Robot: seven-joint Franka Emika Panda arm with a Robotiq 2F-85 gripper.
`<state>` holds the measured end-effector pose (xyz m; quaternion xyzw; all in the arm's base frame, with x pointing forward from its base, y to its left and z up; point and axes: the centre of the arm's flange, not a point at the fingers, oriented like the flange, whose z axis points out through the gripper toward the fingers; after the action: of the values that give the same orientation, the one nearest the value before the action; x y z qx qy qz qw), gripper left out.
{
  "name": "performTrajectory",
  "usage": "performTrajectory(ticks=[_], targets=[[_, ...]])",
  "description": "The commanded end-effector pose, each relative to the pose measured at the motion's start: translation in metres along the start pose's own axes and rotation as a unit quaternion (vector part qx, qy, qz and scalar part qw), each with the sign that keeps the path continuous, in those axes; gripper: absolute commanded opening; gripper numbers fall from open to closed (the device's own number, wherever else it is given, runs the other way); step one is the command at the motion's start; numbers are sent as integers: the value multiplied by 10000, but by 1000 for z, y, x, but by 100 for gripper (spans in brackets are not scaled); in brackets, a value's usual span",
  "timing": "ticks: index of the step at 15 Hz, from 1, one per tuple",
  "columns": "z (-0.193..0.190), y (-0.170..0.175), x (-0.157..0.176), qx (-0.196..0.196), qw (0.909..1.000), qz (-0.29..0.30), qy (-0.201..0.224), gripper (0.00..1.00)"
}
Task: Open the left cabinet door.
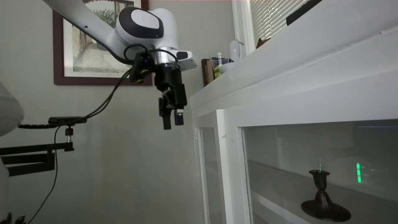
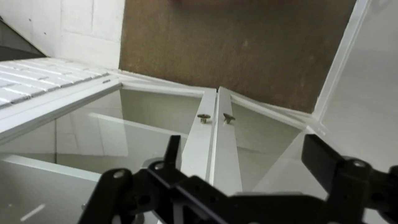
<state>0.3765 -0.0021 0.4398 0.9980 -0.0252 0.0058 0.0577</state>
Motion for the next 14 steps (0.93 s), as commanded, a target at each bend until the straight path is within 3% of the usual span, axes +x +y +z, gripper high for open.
performTrajectory(ticks=[1,7,8,14], targets=[[58,-3,10,174,9976,344,582,100],[142,-20,17,298,9943,331,966,100],[107,-15,12,307,9952,262,887,100],[132,-19,20,351,9954,239,862,100]])
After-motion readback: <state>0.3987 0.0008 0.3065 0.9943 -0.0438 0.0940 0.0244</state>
